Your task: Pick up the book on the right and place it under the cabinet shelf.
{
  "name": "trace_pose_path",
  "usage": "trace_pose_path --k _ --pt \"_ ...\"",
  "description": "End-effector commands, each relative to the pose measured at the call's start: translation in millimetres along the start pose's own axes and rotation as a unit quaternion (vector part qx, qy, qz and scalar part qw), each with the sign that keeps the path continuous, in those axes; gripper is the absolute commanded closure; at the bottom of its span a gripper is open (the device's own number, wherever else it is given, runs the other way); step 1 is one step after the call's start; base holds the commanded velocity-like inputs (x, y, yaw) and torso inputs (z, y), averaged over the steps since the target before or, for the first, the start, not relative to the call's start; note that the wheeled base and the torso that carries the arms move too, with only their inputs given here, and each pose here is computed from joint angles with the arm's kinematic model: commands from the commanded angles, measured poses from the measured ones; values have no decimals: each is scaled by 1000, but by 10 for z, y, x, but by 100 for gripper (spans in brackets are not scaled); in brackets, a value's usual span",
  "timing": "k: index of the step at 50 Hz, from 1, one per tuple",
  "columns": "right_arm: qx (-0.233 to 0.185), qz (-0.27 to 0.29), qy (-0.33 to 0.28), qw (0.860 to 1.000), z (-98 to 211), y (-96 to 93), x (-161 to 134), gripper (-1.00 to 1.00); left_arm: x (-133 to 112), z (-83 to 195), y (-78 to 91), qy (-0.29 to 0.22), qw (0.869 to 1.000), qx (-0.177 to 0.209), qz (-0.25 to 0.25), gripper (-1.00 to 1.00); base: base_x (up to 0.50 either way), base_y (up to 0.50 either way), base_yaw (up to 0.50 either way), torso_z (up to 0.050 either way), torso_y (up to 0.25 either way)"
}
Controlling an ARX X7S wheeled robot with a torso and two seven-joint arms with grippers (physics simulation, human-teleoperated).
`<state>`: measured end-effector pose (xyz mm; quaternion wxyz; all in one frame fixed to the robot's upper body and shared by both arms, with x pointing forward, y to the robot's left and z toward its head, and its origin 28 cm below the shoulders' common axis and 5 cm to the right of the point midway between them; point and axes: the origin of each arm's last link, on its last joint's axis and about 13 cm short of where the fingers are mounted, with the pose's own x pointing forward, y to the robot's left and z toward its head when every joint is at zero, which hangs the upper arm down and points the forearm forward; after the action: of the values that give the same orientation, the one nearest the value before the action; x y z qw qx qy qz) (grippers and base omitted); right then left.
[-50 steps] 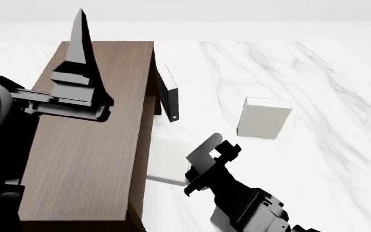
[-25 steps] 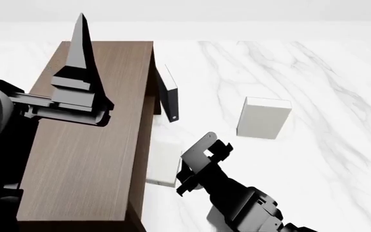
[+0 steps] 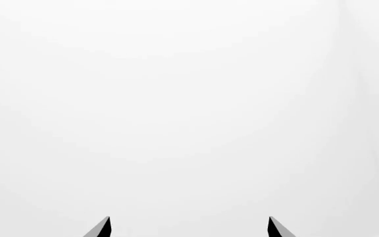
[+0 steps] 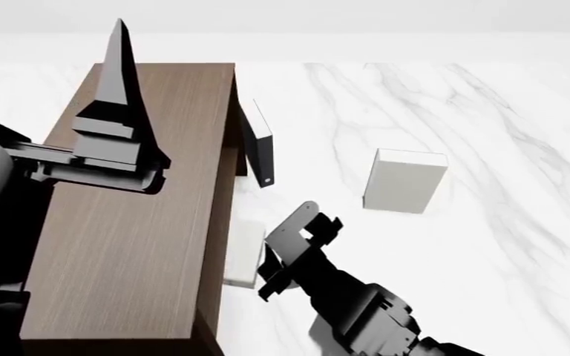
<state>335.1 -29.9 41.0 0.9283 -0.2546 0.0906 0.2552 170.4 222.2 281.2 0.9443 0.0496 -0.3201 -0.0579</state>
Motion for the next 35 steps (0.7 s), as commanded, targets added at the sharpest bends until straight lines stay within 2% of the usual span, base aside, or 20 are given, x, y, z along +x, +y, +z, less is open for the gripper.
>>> trace_pose_path --k 1,35 --pt "13 58 -2 998 24 162 41 -100 -2 12 3 -2 1000 1 1 -100 0 0 0 0 0" --pt "2 105 -14 994 119 353 175 -100 -28 9 22 2 1000 5 0 -100 0 0 0 0 -2"
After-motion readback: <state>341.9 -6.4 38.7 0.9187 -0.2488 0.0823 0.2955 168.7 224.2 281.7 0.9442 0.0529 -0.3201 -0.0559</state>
